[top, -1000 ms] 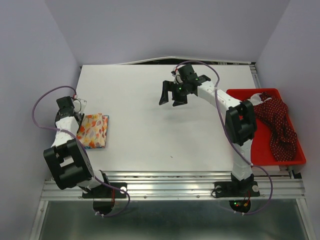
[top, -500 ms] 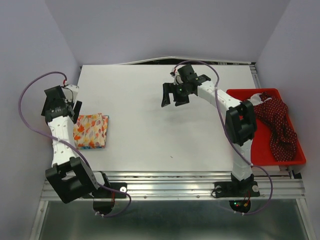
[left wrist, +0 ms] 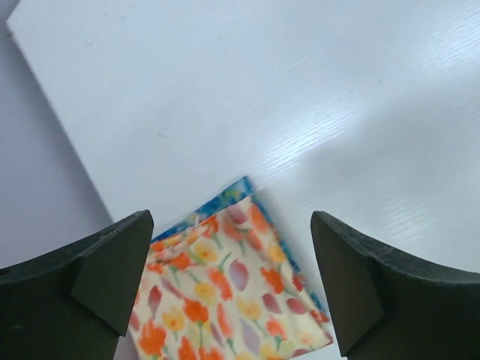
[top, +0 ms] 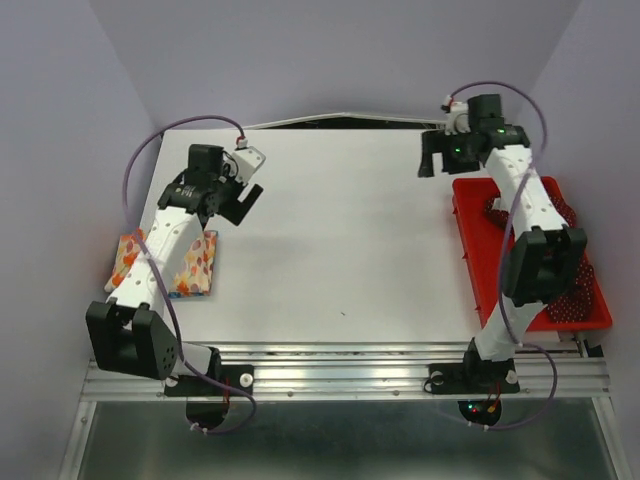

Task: Fold and stack the skirts
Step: Grab the skirt from the pile

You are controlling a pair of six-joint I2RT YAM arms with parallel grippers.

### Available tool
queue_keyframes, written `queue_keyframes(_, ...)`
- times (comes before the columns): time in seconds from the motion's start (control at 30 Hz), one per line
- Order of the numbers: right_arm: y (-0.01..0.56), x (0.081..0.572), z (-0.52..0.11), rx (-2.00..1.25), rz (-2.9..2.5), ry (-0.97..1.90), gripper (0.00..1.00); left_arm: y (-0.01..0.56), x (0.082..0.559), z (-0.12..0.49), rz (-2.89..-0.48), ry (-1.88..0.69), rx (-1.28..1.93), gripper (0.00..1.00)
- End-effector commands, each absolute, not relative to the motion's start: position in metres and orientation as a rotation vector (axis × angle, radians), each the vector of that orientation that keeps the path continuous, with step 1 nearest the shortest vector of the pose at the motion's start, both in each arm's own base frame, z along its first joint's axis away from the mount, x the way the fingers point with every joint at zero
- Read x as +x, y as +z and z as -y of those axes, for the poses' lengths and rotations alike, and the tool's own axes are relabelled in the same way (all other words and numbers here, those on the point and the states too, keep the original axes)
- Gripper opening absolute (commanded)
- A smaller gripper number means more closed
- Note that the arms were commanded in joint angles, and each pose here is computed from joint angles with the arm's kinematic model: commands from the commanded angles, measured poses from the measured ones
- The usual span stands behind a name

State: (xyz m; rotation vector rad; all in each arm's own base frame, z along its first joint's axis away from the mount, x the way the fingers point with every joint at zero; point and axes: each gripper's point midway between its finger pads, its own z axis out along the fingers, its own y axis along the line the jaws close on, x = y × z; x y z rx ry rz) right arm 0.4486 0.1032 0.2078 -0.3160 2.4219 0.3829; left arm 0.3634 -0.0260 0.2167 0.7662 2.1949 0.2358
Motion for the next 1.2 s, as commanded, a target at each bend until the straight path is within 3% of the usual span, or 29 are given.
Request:
queue_keyframes(0.0,0.228,0.42,0.016,-0.285,-2.452,0.061,1.0,0.218,0.381,0.076,-2.168,0.071,0.734,0.99)
queue_keyframes(0.27,0.2,0.373,0.192,-0.12,-2.592,-0.312,1.0,0.222,0.393,0.146,-2.136,-0.147,0.781,0.99)
queue_keyframes(0.57,0.128,0.349,0.237,-0.136,-2.786,-0.434,1.0,0.216,0.382,0.147,-2.149,-0.172,0.753,0.99)
queue_keyframes(0.63,0.108,0.348,0.238,-0.139,-2.826,-0.418,0.96,0.219,0.38,0.145,-2.141,-0.162,0.749,0.99)
queue_keyframes(0.73,0.094,0.35,0.242,-0.127,-2.844,-0.432,0.82,0.222,0.378,0.14,-2.126,-0.133,0.737,0.99)
queue_keyframes(0.77,0.094,0.353,0.244,-0.114,-2.836,-0.44,0.63,0.217,0.376,0.138,-2.132,-0.127,0.74,0.99)
queue_keyframes(0.8,0.095,0.355,0.245,-0.092,-2.832,-0.439,0.55,0.216,0.375,0.138,-2.132,-0.131,0.74,0.99)
queue_keyframes(0.83,0.103,0.361,0.244,-0.087,-2.812,-0.423,0.38,0.214,0.373,0.138,-2.133,-0.138,0.739,0.99)
queue_keyframes(0.93,0.129,0.371,0.234,-0.06,-2.752,-0.347,0.04,0.21,0.37,0.14,-2.129,-0.154,0.74,0.99)
queue_keyframes(1.07,0.202,0.395,0.208,-0.074,-2.557,-0.187,0.01,0.209,0.37,0.146,-2.131,-0.201,0.736,0.98)
queue_keyframes(1.13,0.268,0.411,0.187,-0.127,-2.381,-0.135,0.01,0.21,0.37,0.152,-2.131,-0.242,0.738,0.99)
queue_keyframes(1.17,0.268,0.41,0.18,-0.134,-2.378,-0.09,0.01,0.211,0.37,0.155,-2.129,-0.256,0.74,0.99)
